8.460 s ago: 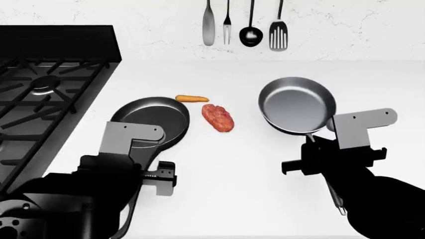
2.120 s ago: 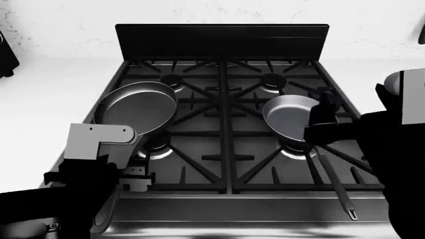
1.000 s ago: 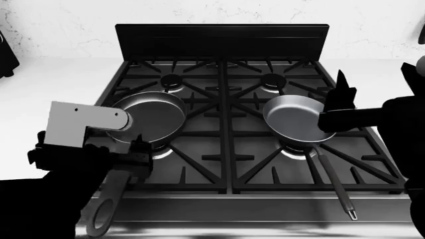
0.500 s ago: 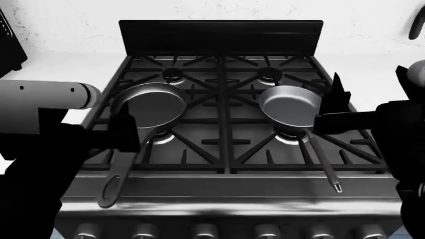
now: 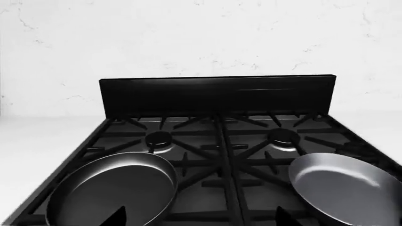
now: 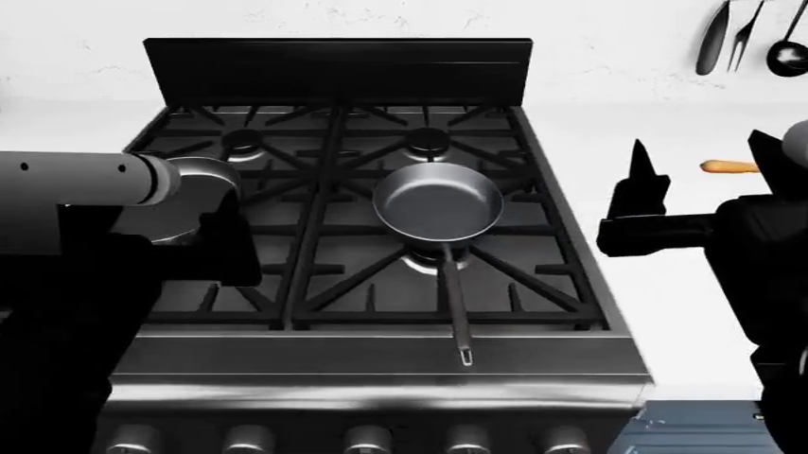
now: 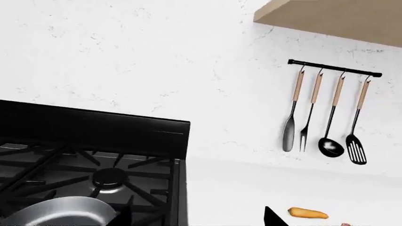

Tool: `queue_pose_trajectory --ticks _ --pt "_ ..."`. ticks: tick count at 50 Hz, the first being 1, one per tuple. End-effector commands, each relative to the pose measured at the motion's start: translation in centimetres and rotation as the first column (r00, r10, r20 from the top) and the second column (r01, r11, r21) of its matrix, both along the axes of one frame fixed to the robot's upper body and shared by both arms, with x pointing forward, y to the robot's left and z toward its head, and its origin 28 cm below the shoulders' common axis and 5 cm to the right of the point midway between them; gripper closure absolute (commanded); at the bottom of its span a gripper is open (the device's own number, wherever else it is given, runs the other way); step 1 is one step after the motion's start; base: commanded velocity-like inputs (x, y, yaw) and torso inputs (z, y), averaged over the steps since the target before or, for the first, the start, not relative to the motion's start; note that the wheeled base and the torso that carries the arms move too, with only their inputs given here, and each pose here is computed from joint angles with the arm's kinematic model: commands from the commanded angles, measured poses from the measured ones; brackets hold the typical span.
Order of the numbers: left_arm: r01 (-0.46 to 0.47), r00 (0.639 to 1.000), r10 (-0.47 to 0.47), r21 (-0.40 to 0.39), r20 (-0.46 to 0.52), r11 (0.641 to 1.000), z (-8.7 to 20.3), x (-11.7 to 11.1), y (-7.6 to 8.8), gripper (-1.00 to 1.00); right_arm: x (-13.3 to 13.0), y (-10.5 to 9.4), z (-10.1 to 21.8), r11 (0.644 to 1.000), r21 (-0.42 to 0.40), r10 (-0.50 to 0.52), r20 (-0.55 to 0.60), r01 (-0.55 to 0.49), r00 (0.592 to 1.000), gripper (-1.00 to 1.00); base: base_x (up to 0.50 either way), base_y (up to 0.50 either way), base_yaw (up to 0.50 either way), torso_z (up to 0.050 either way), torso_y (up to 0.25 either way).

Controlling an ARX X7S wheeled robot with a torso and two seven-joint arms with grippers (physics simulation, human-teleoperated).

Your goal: Place both pans onto different burners. Then place the carrot and the steak on different pans.

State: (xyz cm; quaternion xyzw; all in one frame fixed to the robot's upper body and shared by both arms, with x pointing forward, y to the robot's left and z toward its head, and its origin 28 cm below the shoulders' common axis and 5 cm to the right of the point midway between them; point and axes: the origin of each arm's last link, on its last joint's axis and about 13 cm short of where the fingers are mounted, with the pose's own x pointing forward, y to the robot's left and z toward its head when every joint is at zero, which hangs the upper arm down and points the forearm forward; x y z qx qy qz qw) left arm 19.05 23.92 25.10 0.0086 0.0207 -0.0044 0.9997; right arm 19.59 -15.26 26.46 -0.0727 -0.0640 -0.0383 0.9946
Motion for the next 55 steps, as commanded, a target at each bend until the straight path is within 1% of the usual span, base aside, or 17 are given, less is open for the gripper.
queue_pose_trajectory --ticks 1,9,21,26,29,41,55 --pt "0.0 1.0 0.0 -0.007 0.01 1.0 0.2 -0.3 0.0 -1.0 -0.3 -0.1 0.0 1.0 0.007 0.003 0.004 -0.003 1.0 -1.0 0.0 -0.5 0.0 0.0 0.0" --pt "0.007 1.0 -0.007 -0.011 0.012 1.0 0.5 -0.2 -0.2 -1.0 -0.5 -0.2 0.2 1.0 0.013 0.004 0.005 -0.004 1.0 -1.0 0.0 -0.5 0.0 0.0 0.0" --pt "-0.015 1.0 0.015 -0.013 0.008 1.0 0.8 -0.7 -0.1 -1.0 0.4 0.0 0.4 0.999 0.023 0.038 0.007 -0.038 0.999 -1.0 0.0 -0.5 0.0 0.0 0.0" --pt "0.008 1.0 -0.008 -0.013 0.008 1.0 0.7 0.4 -0.3 -1.0 -0.3 -0.3 0.1 1.0 0.022 0.011 0.005 -0.011 1.0 -1.0 0.0 -0.5 0.0 0.0 0.0" --pt "0.02 1.0 -0.02 -0.013 0.007 1.0 0.5 0.6 -0.3 -1.0 -0.5 -0.3 -0.1 1.0 0.021 -0.005 0.004 0.005 1.0 -1.0 0.0 -0.5 0.0 0.0 0.0" --pt "-0.007 1.0 0.008 -0.023 0.013 1.0 0.1 0.0 0.1 -1.0 0.0 -0.1 -0.2 1.0 0.012 0.016 0.004 -0.016 1.0 -1.0 0.0 -0.5 0.0 0.0 0.0" --pt "-0.013 1.0 0.013 -0.035 0.019 0.999 -0.1 0.1 0.3 -1.0 -0.2 0.0 -0.1 1.0 0.006 0.015 0.009 -0.015 1.0 -1.0 0.0 -0.5 0.0 0.0 0.0"
